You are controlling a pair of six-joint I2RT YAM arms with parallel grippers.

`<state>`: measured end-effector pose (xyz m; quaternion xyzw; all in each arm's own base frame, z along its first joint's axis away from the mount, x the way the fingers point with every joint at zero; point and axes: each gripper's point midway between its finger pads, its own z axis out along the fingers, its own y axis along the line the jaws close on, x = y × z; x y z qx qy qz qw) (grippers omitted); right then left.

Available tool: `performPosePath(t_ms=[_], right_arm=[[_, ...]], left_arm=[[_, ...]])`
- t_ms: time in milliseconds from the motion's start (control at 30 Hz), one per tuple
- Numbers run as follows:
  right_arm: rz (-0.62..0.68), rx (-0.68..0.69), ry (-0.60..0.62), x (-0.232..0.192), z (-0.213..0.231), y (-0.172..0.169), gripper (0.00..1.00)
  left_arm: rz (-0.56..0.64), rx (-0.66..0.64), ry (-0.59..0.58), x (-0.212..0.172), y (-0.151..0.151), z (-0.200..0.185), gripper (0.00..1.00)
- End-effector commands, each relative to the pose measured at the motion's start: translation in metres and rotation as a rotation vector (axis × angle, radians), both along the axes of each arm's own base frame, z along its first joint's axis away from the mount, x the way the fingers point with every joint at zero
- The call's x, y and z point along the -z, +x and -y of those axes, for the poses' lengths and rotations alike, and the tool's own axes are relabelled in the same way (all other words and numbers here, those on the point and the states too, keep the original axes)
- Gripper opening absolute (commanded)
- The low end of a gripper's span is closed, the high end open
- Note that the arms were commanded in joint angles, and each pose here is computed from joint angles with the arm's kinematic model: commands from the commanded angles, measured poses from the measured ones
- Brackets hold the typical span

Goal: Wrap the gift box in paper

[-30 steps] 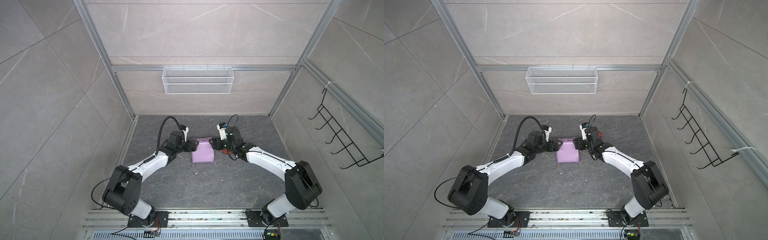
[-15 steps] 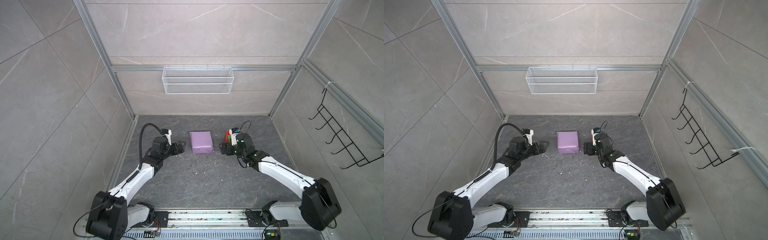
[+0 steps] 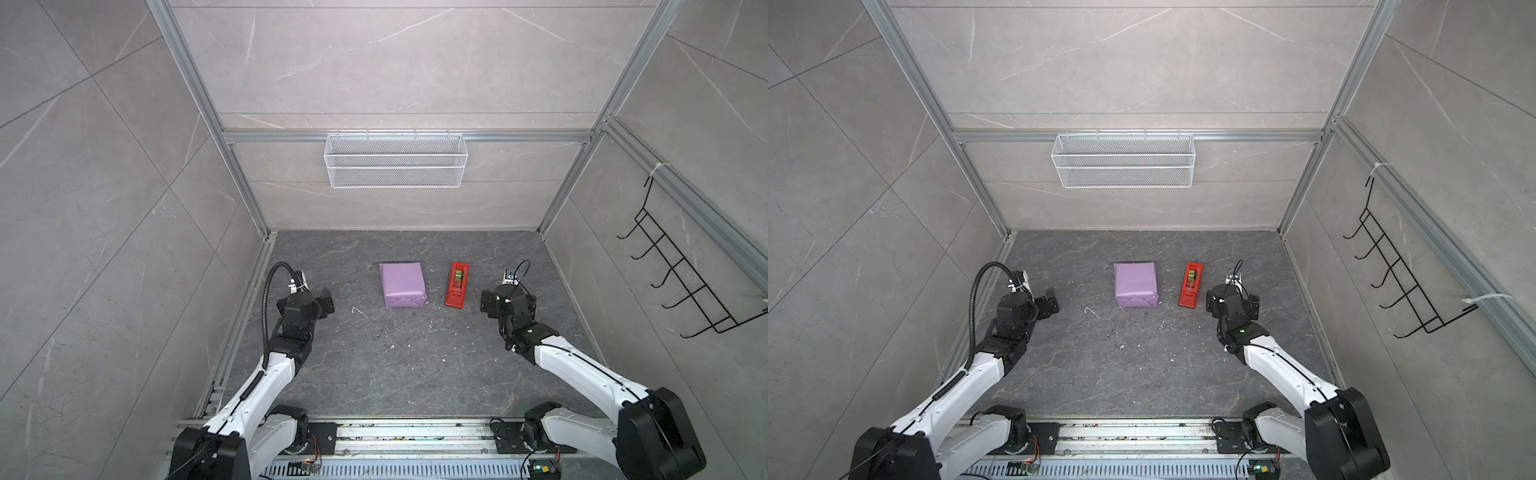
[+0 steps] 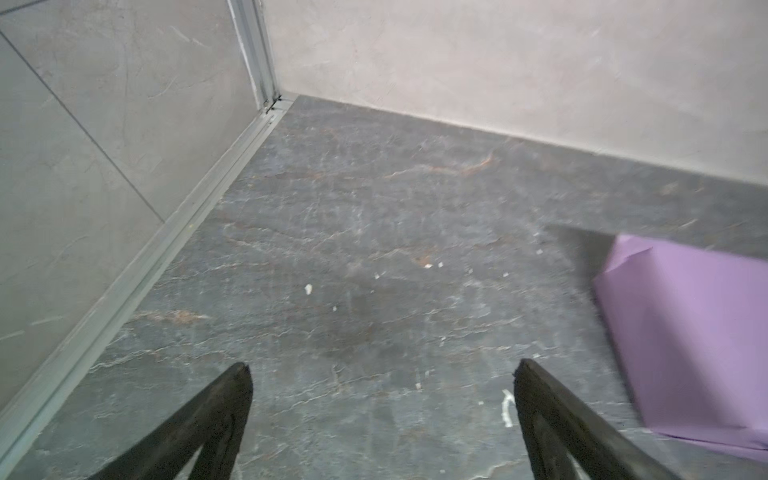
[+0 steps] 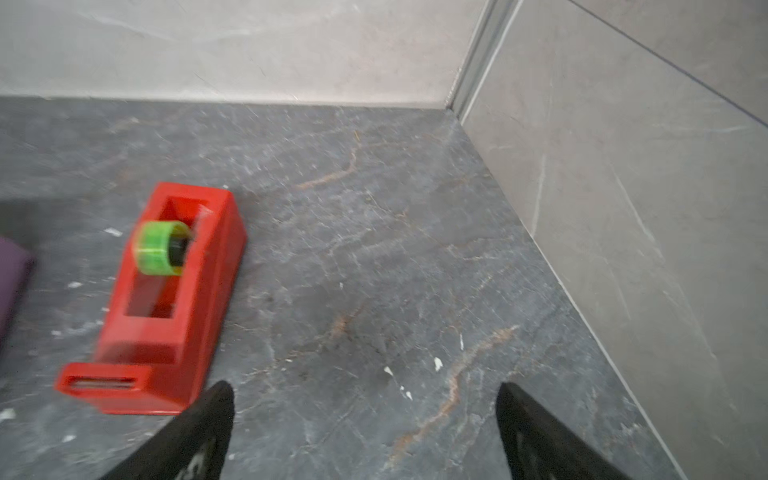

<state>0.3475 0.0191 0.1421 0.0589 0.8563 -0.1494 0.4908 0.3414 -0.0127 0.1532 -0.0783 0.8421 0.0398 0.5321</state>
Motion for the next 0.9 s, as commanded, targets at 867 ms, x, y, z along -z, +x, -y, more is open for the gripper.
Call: performPosePath(t_ms=[867], right_arm=[[0.206, -0.157, 0.091, 0.046, 0.008, 0.038, 0.99]], left_arm=[[0.05, 0.078, 0.04, 0.067, 0.043, -0.038, 1.0]])
